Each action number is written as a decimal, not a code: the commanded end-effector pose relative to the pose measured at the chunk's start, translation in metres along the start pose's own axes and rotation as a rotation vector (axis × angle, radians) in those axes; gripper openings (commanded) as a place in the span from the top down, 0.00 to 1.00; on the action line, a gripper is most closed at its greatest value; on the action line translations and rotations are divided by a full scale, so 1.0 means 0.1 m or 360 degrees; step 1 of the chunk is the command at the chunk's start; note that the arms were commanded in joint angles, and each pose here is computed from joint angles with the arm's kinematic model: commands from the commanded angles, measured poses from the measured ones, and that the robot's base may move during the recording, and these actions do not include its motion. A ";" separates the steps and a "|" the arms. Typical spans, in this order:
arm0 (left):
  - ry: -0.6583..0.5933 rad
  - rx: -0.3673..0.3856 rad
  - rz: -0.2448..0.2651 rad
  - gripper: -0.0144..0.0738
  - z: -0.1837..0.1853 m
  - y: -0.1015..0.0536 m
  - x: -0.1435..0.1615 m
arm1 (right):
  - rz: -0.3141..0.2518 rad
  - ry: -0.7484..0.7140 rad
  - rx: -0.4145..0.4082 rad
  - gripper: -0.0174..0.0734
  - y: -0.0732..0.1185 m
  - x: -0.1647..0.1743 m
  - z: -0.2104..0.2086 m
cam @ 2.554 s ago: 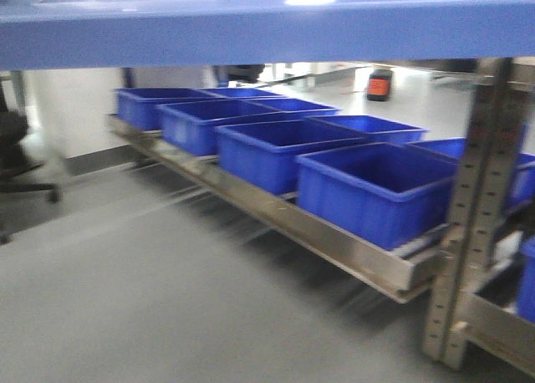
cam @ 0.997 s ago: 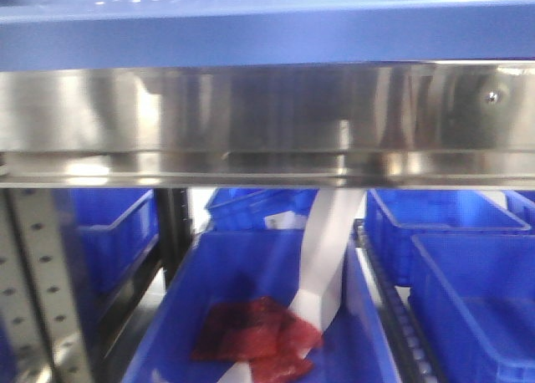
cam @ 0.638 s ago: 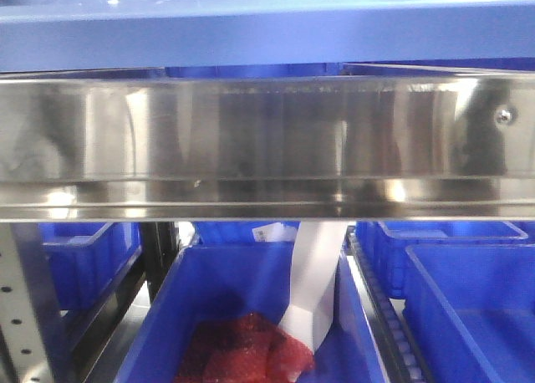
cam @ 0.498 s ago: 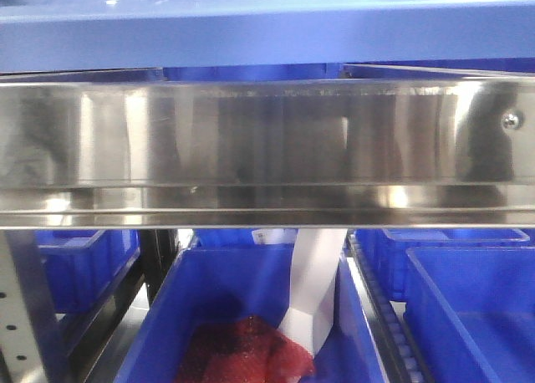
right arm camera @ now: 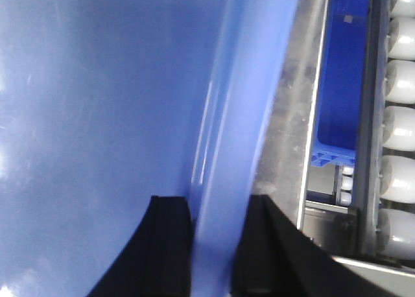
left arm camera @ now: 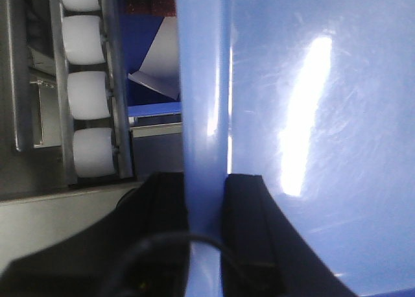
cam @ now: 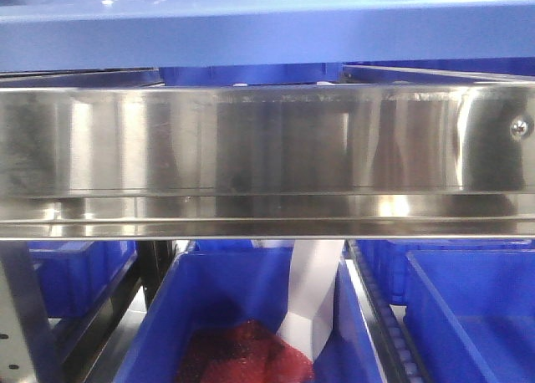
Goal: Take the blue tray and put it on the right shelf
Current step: 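Drive up to the steel shelf rack holding the tray with both grippers, then lower the tray onto the upper shelf and open both grippers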
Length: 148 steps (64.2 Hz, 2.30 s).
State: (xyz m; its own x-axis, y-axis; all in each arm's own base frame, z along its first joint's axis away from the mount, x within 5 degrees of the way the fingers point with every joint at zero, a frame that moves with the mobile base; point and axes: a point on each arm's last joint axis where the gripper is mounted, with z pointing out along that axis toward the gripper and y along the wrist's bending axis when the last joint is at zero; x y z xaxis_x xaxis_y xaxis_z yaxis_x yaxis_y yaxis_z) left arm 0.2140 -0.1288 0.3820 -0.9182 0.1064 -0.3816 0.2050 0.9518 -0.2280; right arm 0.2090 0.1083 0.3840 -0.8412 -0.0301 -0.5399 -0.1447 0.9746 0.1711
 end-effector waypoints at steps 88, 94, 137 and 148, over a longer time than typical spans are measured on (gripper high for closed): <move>-0.0294 -0.0033 0.0017 0.89 -0.20 0.19 -0.92 | -0.0085 -0.0413 -0.0115 0.74 0.22 -0.89 -0.18; -0.0236 -0.0147 0.0031 0.89 0.03 0.26 -1.02 | -0.0077 -0.0355 -0.0086 0.74 0.25 -1.02 0.08; -0.0177 -0.0176 0.0061 0.29 0.63 0.32 -1.26 | -0.0073 0.0001 0.0044 0.23 0.24 -1.07 1.01; -0.0164 -0.0178 0.0060 0.24 0.63 0.32 -1.25 | -0.0074 0.0016 0.0056 0.11 0.23 -1.06 0.99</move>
State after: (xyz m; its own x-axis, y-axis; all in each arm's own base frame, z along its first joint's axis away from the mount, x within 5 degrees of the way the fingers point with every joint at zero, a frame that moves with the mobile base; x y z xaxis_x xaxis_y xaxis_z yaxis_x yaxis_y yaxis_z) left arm 0.3668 -0.1298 0.3326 -0.9178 0.1308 -0.3749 0.1753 0.9807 -0.0869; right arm 0.3541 0.1610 0.3313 -0.8921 -0.0853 -0.4437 -0.1446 0.9843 0.1015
